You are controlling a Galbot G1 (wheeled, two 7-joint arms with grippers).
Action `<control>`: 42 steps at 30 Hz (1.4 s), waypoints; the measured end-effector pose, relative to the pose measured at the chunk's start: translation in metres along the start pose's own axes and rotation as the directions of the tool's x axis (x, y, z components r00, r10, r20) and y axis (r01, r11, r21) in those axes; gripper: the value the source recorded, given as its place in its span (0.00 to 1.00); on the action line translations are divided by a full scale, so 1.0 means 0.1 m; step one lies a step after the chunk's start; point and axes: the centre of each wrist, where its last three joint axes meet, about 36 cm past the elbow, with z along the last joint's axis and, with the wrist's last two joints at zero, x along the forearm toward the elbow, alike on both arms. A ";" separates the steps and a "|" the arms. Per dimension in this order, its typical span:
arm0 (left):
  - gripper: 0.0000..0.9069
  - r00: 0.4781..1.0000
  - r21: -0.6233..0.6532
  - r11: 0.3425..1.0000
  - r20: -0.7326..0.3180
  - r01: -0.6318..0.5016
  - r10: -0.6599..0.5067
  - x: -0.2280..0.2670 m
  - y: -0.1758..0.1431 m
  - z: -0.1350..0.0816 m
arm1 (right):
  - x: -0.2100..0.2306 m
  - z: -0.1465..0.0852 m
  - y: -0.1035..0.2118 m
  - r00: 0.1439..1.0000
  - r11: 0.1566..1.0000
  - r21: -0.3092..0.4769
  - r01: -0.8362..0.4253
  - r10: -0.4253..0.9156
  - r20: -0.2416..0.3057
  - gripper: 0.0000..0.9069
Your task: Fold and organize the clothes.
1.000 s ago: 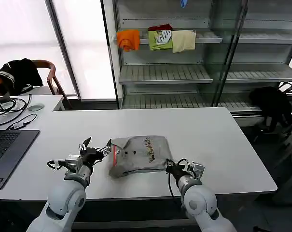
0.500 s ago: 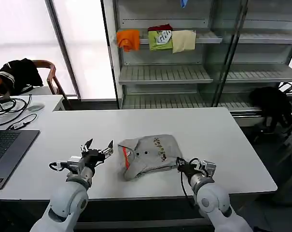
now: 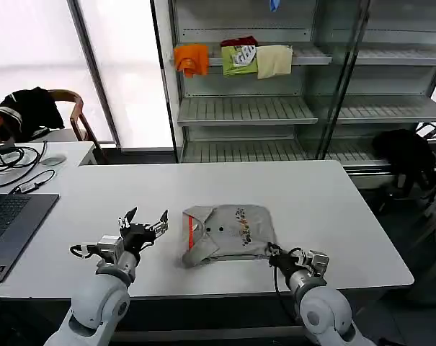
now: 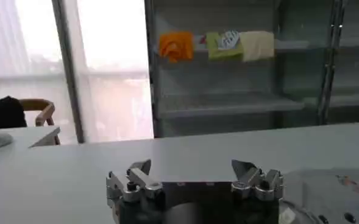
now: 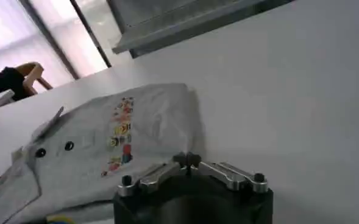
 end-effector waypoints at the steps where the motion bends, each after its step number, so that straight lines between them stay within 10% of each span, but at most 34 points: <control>1: 1.00 1.000 0.001 1.000 0.001 0.002 -0.002 0.00 0.01 0.00 | 0.02 0.00 -0.01 1.000 1.000 0.003 0.000 0.000 0.001 1.00; 17: 1.00 1.000 0.024 1.000 0.017 -0.005 0.004 0.09 -0.05 -0.02 | 0.34 -0.28 0.25 0.979 0.992 0.120 0.038 -0.061 0.193 1.00; 32: 1.00 1.000 0.020 1.000 0.002 0.000 0.000 0.17 -0.05 0.05 | 0.14 0.01 0.61 0.988 0.994 0.085 0.070 -0.081 0.134 1.00; 42: 1.00 1.000 0.028 1.000 0.015 0.008 -0.008 0.17 -0.07 0.04 | -0.23 0.00 0.76 0.948 0.979 0.202 0.034 -0.096 0.305 1.00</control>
